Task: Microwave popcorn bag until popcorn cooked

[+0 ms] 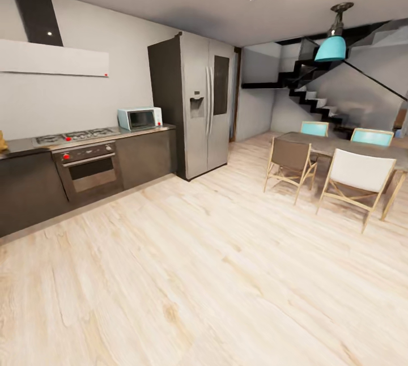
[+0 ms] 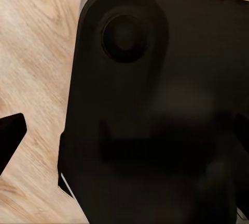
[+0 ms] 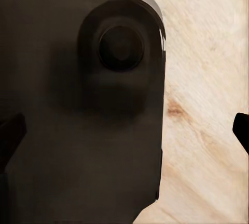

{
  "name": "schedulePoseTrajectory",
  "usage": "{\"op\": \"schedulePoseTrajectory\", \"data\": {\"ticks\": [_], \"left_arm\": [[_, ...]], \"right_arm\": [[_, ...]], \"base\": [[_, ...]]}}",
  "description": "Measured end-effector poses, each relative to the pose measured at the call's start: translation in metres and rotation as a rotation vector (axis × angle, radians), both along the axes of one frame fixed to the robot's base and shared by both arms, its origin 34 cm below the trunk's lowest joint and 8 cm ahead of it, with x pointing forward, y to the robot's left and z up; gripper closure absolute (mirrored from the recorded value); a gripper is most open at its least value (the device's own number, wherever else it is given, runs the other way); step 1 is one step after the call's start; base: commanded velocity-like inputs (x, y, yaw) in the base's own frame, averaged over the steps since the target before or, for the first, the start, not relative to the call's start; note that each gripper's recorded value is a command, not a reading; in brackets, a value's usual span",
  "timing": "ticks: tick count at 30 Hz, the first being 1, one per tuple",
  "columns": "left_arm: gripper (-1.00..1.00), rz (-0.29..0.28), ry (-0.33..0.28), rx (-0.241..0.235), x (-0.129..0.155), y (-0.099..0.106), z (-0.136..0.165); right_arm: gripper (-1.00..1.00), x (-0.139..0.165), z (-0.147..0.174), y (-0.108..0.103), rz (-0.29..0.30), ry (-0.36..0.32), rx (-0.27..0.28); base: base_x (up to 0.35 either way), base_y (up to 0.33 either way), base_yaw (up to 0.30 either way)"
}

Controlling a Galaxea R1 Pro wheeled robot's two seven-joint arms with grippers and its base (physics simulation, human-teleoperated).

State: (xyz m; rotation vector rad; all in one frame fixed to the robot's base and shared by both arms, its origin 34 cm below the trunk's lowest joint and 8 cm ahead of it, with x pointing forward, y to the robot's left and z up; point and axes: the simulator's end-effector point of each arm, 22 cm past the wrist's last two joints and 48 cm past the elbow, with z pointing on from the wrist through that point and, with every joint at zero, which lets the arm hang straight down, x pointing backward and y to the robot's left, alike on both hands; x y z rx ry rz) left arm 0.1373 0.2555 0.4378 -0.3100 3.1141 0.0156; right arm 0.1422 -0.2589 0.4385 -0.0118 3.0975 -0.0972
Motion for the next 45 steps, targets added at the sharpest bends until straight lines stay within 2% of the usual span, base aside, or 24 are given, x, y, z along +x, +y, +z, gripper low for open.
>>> {"op": "schedulePoseTrajectory", "data": {"ticks": [6, 45], "left_arm": [[-1.0, 0.0, 0.001, 0.0, -0.0001, 0.0003, 0.0], [-1.0, 0.0, 0.003, 0.004, -0.0007, 0.0031, 0.0]], "right_arm": [[-1.0, -0.0001, 0.0, -0.0009, 0.0, 0.0, -0.001], [-1.0, 0.0003, 0.0, -0.0047, -0.002, -0.002, -0.001]], "base": [[0.325, 0.0, 0.153], [0.325, 0.0, 0.001]]}}
